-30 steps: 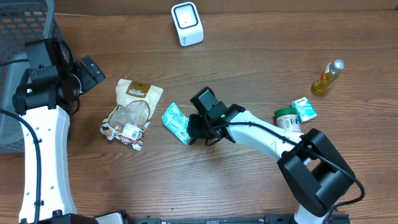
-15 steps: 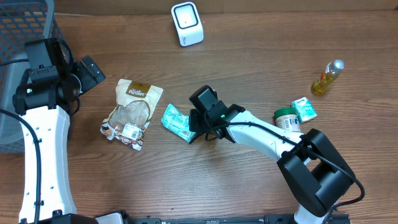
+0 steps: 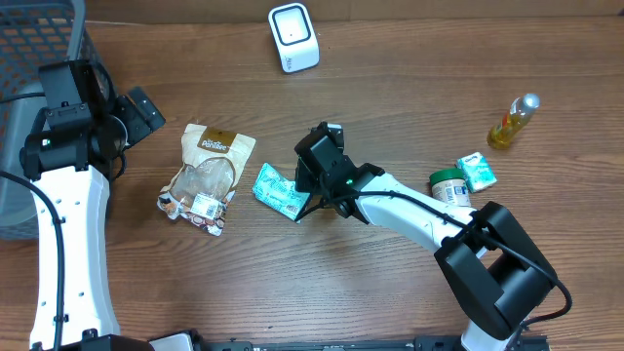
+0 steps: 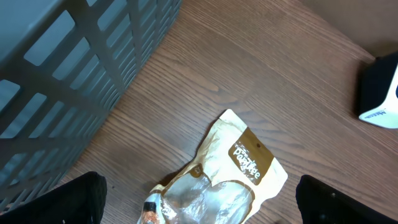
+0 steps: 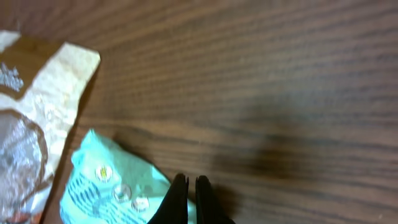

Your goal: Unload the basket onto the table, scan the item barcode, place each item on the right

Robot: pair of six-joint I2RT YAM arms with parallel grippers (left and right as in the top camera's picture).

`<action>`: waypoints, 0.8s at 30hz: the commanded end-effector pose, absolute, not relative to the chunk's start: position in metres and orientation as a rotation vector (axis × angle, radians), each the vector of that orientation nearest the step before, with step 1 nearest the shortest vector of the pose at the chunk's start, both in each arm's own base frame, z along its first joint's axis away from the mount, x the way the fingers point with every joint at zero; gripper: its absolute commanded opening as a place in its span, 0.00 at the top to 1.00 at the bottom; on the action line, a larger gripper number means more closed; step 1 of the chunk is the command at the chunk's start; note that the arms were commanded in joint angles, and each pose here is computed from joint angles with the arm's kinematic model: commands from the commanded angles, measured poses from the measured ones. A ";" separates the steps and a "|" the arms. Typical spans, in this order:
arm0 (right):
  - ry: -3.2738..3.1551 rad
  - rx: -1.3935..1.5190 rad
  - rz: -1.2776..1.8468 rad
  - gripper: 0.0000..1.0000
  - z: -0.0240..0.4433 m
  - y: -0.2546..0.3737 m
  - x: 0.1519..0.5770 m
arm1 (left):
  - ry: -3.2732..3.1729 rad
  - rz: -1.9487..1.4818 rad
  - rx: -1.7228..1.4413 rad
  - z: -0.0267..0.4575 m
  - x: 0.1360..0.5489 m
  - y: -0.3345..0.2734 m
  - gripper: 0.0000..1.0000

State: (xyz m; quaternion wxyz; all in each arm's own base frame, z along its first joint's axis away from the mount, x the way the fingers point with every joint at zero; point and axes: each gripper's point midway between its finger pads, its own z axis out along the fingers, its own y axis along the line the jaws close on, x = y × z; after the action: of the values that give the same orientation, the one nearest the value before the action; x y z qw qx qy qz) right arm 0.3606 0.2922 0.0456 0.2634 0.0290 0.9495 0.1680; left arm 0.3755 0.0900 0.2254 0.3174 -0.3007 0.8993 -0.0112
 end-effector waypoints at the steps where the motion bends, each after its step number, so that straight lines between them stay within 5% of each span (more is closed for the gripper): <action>1: 2.529 0.092 0.418 0.96 0.051 0.287 0.366 | 2.343 -0.007 -0.770 0.236 0.378 0.093 0.00; 24: 2.548 0.098 0.373 0.96 0.022 0.286 0.370 | 2.343 -0.007 -0.770 0.236 0.378 0.093 0.00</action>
State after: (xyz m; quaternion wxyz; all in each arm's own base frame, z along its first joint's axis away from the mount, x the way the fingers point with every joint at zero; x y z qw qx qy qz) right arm 0.3744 0.2874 0.0368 0.2925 0.0412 0.9441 0.1462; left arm 0.3755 0.0900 0.2254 0.3174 -0.3007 0.8993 -0.0112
